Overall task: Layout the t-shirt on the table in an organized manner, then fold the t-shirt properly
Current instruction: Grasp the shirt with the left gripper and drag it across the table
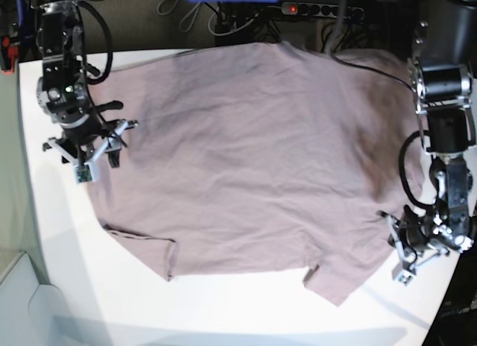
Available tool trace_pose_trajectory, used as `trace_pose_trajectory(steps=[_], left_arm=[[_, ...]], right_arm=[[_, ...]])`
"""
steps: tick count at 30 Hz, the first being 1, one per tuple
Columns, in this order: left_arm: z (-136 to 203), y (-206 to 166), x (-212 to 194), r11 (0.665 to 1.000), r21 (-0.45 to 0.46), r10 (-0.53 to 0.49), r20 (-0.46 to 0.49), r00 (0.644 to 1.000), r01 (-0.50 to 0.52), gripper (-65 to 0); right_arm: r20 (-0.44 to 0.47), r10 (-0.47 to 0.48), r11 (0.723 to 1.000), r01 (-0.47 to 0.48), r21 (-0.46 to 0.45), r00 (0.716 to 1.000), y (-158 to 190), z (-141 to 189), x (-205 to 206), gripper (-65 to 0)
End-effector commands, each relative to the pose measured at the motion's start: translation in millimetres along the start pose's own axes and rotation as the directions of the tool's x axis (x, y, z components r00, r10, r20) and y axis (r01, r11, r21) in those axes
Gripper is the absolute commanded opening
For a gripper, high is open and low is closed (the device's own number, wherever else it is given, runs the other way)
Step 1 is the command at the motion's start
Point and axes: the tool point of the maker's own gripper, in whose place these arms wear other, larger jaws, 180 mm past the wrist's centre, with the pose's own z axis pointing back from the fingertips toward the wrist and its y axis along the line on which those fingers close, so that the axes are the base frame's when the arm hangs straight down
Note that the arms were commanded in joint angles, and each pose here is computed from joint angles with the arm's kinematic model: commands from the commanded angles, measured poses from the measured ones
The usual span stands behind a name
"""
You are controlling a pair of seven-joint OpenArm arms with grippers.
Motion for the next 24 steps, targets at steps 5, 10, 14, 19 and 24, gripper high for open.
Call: trace_pose_trajectory(steps=[5,10,14,19,24], left_arm=[[37,-47,21,0.995,0.000,-0.103,0.059,0.993,0.103,-64.6],[39,-124,-29,0.986,-0.099,-0.133,-0.005,0.991,0.132,-64.6],[36,-163,-77,0.978,-0.180,-0.124,-0.079,0.989,0.108,-64.6],[37,-180,-115,0.971,-0.223,-0.118,-0.153,0.981,0.082,-64.6],[28,-188,-139,0.965,-0.258,-0.100,-0.213,0.972,0.043,-64.6]], right_arm=[[0.061,0.004,1.000,-0.003,-0.023,0.998,-8,1,20,-38.7],[0.088,0.004,1.000,-0.001,-0.031,0.996,-12,-1,32,-38.7],[0.112,0.004,0.999,0.000,-0.034,0.994,-13,-3,43,-38.7],[0.128,0.005,0.999,-0.001,-0.032,0.992,-12,-4,51,-38.7],[0.137,0.004,0.999,0.000,-0.033,0.991,-13,-4,55,-38.7]])
